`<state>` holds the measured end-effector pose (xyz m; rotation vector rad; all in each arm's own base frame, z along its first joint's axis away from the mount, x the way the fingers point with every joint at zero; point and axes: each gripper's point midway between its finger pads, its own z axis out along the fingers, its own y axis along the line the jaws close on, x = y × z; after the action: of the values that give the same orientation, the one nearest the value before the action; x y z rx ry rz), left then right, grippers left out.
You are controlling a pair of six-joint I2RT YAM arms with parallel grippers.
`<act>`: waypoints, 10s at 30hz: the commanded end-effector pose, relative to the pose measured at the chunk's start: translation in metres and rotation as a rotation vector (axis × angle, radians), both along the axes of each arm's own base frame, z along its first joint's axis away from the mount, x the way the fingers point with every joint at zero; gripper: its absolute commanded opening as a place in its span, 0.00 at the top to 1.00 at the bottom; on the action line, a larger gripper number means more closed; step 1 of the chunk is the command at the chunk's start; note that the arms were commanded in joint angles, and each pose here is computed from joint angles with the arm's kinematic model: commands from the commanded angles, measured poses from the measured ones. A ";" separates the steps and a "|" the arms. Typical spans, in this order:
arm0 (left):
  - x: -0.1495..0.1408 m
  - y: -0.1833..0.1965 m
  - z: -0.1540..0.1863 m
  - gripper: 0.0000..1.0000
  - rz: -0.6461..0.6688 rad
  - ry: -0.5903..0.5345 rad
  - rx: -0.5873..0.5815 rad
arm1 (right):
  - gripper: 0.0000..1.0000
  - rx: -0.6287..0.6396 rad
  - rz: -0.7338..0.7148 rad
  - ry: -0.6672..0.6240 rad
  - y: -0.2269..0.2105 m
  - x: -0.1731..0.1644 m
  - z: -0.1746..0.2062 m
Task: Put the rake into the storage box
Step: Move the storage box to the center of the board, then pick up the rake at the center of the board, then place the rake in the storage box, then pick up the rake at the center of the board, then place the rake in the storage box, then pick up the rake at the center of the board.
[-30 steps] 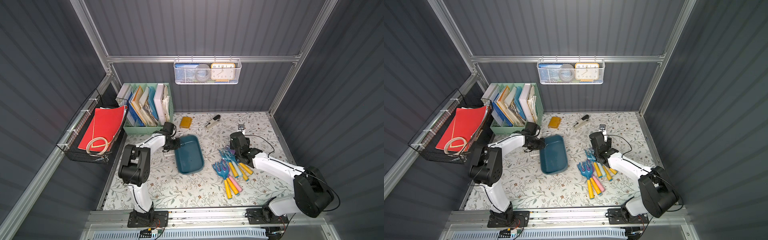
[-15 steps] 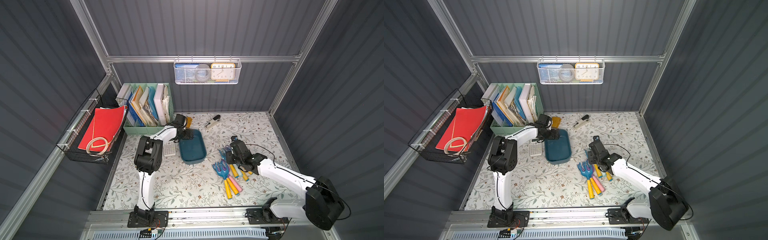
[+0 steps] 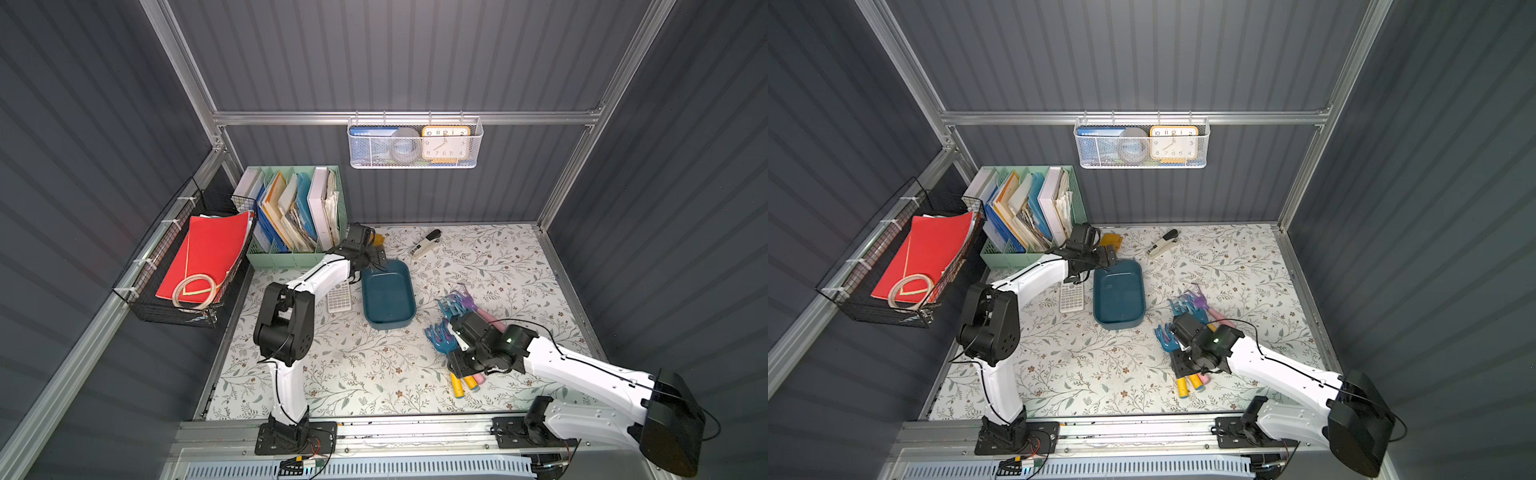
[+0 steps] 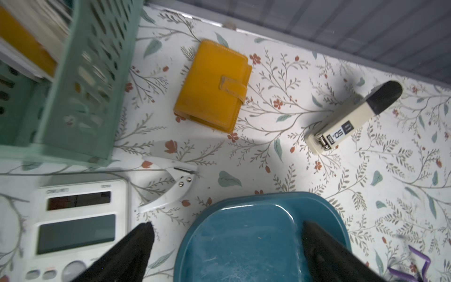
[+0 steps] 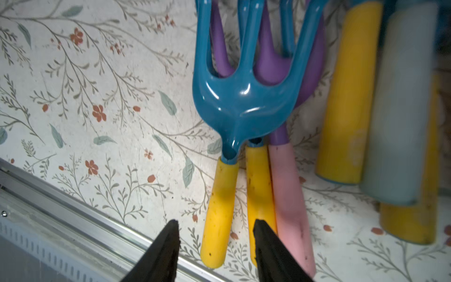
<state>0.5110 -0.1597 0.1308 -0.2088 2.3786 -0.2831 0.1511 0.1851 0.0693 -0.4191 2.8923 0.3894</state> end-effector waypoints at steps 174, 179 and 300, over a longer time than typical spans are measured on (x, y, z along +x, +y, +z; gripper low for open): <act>-0.023 -0.051 0.013 0.24 -0.441 0.165 -0.460 | 0.96 -0.131 -0.242 0.104 -0.011 0.116 -0.026; -0.042 -0.073 0.045 0.15 -0.639 0.143 -0.592 | 0.96 -0.034 -0.216 -0.029 0.006 0.143 0.029; -0.053 -0.079 0.029 0.08 -0.565 0.372 -0.546 | 1.00 0.116 -0.134 -0.141 0.058 0.176 0.063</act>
<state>0.4668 -0.2276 0.1263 0.0487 2.7403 -1.1097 0.3254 0.2333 0.1192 -0.1225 2.7483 0.4382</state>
